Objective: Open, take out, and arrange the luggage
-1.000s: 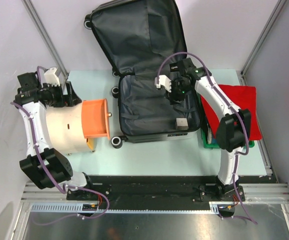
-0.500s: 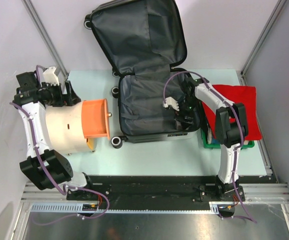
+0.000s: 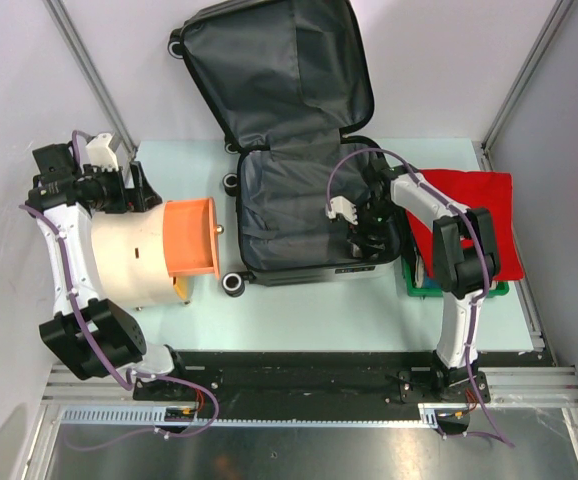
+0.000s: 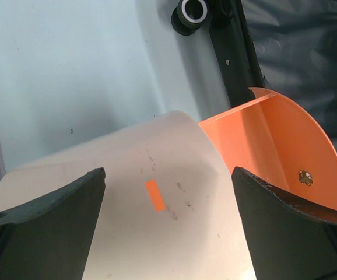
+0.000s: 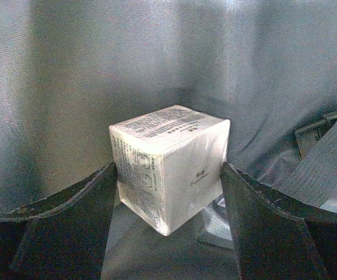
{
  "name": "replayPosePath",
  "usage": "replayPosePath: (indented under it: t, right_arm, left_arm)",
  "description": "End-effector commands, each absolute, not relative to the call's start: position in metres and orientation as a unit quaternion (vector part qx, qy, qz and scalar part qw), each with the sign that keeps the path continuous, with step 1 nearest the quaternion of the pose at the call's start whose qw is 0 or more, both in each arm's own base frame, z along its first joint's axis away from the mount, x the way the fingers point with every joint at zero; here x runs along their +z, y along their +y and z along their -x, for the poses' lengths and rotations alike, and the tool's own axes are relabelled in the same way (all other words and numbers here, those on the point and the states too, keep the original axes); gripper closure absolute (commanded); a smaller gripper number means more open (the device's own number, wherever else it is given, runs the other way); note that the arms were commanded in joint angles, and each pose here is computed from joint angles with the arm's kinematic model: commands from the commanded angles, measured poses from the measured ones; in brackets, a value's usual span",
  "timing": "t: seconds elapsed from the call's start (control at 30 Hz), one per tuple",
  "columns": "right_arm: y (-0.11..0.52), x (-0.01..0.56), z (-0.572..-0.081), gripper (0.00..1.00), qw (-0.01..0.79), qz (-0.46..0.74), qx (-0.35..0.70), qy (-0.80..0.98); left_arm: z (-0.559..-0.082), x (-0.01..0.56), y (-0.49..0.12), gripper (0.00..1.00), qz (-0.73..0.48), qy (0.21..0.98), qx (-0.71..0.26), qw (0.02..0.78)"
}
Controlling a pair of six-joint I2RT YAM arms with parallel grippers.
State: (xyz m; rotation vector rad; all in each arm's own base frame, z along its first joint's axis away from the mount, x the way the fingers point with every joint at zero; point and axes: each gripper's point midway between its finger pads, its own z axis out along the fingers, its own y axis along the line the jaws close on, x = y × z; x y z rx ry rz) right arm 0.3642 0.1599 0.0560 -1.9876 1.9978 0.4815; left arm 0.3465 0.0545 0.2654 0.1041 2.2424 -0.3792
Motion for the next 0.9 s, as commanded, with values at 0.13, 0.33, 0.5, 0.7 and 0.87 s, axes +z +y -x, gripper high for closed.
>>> replayPosePath:
  t: [0.13, 0.33, 0.5, 0.7, 0.87]
  right_arm:
    - [0.173, 0.108, -0.385, 0.68, 0.222, 0.682, 0.153, 0.68]
    - [0.196, 0.162, -0.401, 0.81, 0.292, 0.661, 0.176, 0.668]
    - [0.213, 0.187, -0.415, 0.82, 0.339, 0.652, 0.183, 0.653]
    - [0.207, 0.168, -0.397, 0.47, 0.276, 0.692, 0.188, 0.64]
    - [0.184, 0.137, -0.352, 0.24, 0.181, 0.705, 0.24, 0.642]
  left_arm:
    - [-0.349, 0.29, 0.052, 0.05, -0.058, 0.882, -0.142, 0.446]
    - [-0.35, 0.31, 0.054, 0.04, -0.063, 0.873, -0.126, 0.467]
    - [-0.354, 0.333, 0.054, 0.03, -0.07, 0.861, -0.12, 0.49]
    - [-0.355, 0.34, 0.053, 0.03, -0.071, 0.856, -0.122, 0.497]
    - [-0.354, 0.336, 0.051, 0.03, -0.069, 0.859, -0.127, 0.492]
